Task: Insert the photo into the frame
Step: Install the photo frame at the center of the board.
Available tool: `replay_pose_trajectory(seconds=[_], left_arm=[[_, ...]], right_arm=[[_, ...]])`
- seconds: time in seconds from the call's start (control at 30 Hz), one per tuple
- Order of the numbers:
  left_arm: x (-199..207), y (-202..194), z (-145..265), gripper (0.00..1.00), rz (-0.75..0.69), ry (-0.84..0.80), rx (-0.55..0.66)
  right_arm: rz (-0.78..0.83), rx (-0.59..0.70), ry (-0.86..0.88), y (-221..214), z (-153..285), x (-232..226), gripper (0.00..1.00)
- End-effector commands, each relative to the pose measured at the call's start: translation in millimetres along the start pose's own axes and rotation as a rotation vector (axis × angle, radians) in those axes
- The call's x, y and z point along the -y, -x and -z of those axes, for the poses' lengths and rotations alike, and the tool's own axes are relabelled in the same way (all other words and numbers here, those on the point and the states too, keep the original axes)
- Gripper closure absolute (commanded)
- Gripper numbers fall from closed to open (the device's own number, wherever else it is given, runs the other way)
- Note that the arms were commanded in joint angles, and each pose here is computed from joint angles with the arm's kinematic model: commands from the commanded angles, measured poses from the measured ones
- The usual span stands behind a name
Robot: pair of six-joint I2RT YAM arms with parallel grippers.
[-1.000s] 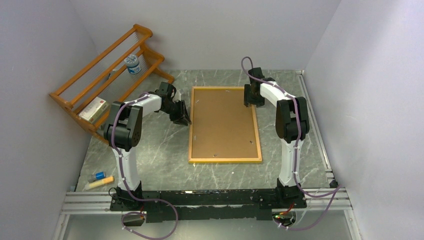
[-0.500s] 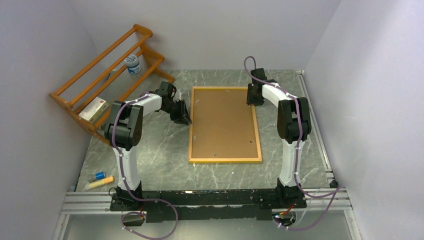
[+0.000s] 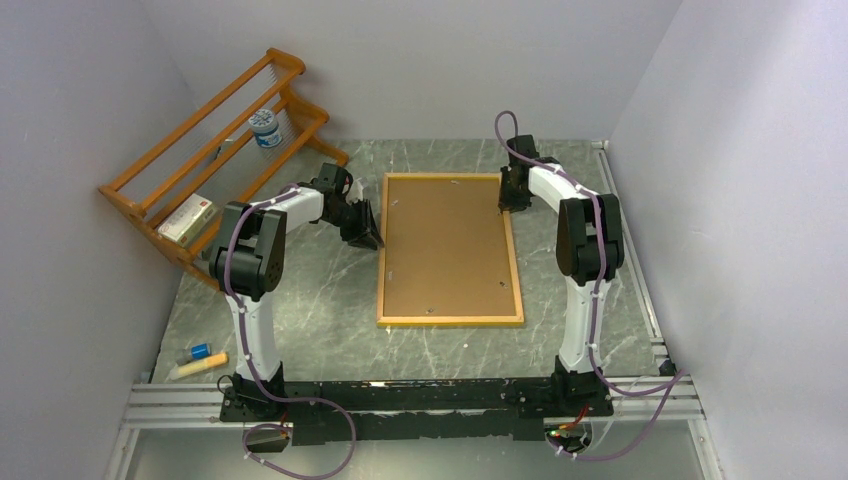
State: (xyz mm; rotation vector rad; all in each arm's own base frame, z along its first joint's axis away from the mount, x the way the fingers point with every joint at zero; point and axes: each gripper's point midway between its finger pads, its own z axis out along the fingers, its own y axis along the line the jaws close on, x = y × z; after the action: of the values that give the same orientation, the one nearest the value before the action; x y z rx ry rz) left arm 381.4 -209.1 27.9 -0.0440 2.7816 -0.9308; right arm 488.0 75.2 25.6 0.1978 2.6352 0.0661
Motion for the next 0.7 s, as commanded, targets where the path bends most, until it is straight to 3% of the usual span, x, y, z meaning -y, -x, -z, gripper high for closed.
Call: replay_pose_trajectory(seconds=[0.0, 0.17, 0.4, 0.5, 0.67], left_arm=[[-15.5, 3.7, -13.4, 0.68, -0.004, 0.053, 0.006], [-15.7, 6.0, -12.8, 0.67, -0.007, 0.059, 0.01], [-7.9, 16.6, -3.5, 0.62, -0.001, 0.069, 0.034], [-6.3, 19.3, -1.4, 0.56, 0.007, 0.076, 0.033], [-1.8, 13.3, 3.9, 0.46, 0.024, 0.063, 0.024]], right_arm=[[-0.006, -0.121, 0.005, -31.1, -4.6, 1.2, 0.79], [-0.02, -0.097, 0.029, -24.6, 1.8, -3.1, 0.78], [-0.078, 0.009, 0.018, 6.7, 42.5, -2.5, 0.51], [-0.093, 0.006, 0.048, -8.5, 59.1, -2.0, 0.42], [-0.11, -0.03, 0.084, -60.8, 77.7, -0.7, 0.36]])
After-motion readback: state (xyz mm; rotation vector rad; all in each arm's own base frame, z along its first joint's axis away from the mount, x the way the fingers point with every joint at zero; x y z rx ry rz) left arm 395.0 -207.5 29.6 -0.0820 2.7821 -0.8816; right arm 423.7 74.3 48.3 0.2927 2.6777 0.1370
